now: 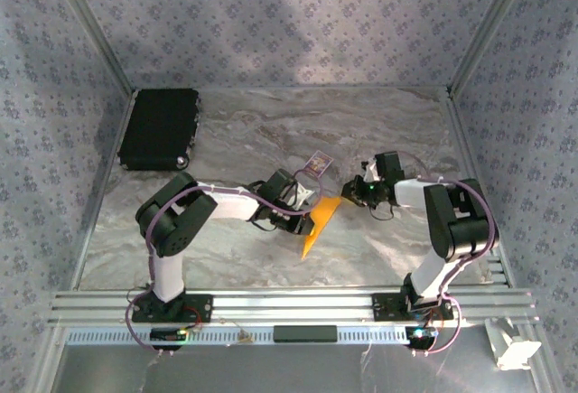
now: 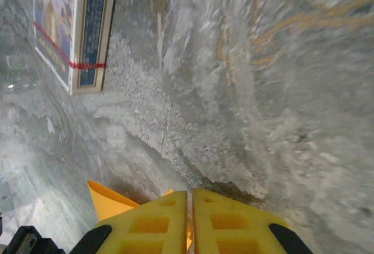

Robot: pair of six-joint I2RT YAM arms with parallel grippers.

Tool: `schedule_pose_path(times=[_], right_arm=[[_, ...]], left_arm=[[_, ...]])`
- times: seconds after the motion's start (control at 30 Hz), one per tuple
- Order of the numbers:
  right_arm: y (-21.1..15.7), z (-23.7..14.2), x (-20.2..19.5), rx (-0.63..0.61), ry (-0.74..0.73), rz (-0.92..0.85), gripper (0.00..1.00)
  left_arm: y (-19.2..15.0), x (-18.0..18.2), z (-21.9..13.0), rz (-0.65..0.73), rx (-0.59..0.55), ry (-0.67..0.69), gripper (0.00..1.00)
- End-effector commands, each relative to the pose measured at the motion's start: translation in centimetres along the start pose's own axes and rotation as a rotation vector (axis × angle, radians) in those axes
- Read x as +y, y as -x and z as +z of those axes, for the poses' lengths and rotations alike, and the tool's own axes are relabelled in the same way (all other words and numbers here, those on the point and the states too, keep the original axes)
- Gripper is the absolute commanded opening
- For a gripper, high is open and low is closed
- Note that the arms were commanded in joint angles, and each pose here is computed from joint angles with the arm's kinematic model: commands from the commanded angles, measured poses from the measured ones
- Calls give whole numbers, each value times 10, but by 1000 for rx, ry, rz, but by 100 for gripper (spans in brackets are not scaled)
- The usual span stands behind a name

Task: Fold a paper plane with a square sheet of paper (pick it up from the middle)
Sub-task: Fold the wing for the fifth time at the center of the table.

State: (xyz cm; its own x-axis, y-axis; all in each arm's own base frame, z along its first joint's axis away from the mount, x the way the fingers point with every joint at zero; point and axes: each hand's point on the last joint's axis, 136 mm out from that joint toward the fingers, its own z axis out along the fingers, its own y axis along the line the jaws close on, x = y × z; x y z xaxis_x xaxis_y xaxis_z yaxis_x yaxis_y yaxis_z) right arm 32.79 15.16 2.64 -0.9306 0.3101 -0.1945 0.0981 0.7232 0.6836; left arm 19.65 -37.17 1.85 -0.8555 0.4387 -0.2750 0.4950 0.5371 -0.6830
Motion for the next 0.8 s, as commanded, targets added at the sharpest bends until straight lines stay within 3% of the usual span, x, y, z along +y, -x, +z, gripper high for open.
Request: schedule_pose_path(times=[0.0, 0.2, 0.43, 0.67, 0.77], right_arm=[[11, -17, 11, -57, -5, -30, 12], [-14, -22, 37, -32, 62, -89, 13], [-59, -3, 60, 108, 107, -150, 11], [-80, 19, 37, 169, 13, -126, 9], [-82, 23, 12, 160, -93, -70, 5]], left_arm=[[-84, 35, 14, -147, 260, 104, 0], [-82, 32, 11, -147, 245, 104, 0], [-78, 32, 9, -146, 229, 115, 0], [-63, 23, 3, -120, 186, 113, 0], [-54, 15, -4, -116, 159, 113, 0]])
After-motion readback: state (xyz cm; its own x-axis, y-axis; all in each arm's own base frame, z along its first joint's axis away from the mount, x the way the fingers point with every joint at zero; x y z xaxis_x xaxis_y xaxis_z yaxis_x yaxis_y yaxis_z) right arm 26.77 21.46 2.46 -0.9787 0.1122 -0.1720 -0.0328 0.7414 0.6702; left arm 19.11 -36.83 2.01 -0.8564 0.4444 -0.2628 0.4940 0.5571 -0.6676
